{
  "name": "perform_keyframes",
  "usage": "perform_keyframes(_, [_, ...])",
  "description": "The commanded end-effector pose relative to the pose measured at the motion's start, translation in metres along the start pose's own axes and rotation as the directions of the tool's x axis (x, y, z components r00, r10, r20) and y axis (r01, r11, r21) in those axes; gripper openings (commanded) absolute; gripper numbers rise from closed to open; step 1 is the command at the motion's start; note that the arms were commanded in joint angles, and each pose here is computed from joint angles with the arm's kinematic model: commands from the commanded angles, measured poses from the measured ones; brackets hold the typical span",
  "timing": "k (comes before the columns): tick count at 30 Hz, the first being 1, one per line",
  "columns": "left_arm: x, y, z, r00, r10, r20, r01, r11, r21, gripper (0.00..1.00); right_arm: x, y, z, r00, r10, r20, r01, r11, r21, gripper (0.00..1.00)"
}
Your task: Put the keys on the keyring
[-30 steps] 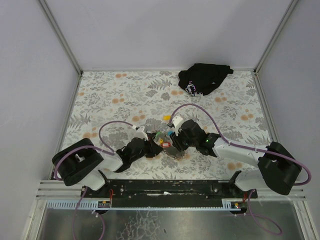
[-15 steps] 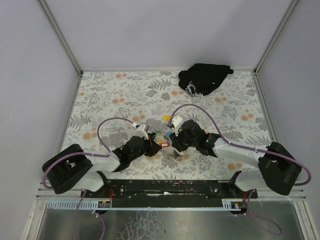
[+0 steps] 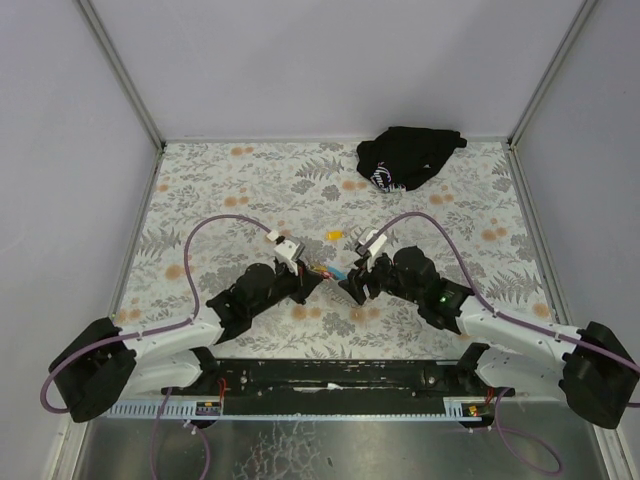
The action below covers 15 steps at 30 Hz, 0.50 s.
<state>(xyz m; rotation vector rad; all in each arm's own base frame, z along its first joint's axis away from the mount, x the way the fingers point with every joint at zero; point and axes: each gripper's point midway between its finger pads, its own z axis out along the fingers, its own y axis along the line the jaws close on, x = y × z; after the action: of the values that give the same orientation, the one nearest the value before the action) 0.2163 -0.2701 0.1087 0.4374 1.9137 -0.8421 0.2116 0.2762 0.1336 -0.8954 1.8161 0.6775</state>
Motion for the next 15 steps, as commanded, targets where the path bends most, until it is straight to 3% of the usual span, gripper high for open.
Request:
perform_keyframes(1, [-0.04, -0.015, -0.006, 0.972, 0.169, 0.16, -0.182, 0.981, 0.066, 0.0, -0.045, -0.011, -0.003, 0.987, -0.03, 0.161, 0.022, 0.999, 0.047, 0.72])
perform_keyframes(7, [-0.066, -0.032, -0.015, 0.921, 0.256, 0.294, -0.311, 0.937, 0.158, 0.0, -0.052, -0.022, 0.008, 0.993, 0.009, 0.119, -0.017, 0.998, 0.066, 0.66])
perform_keyframes(15, [-0.05, -0.03, -0.011, 0.933, 0.243, 0.265, -0.306, 0.923, 0.235, 0.0, -0.032, -0.026, 0.027, 0.997, 0.039, 0.06, -0.041, 0.998, 0.037, 0.64])
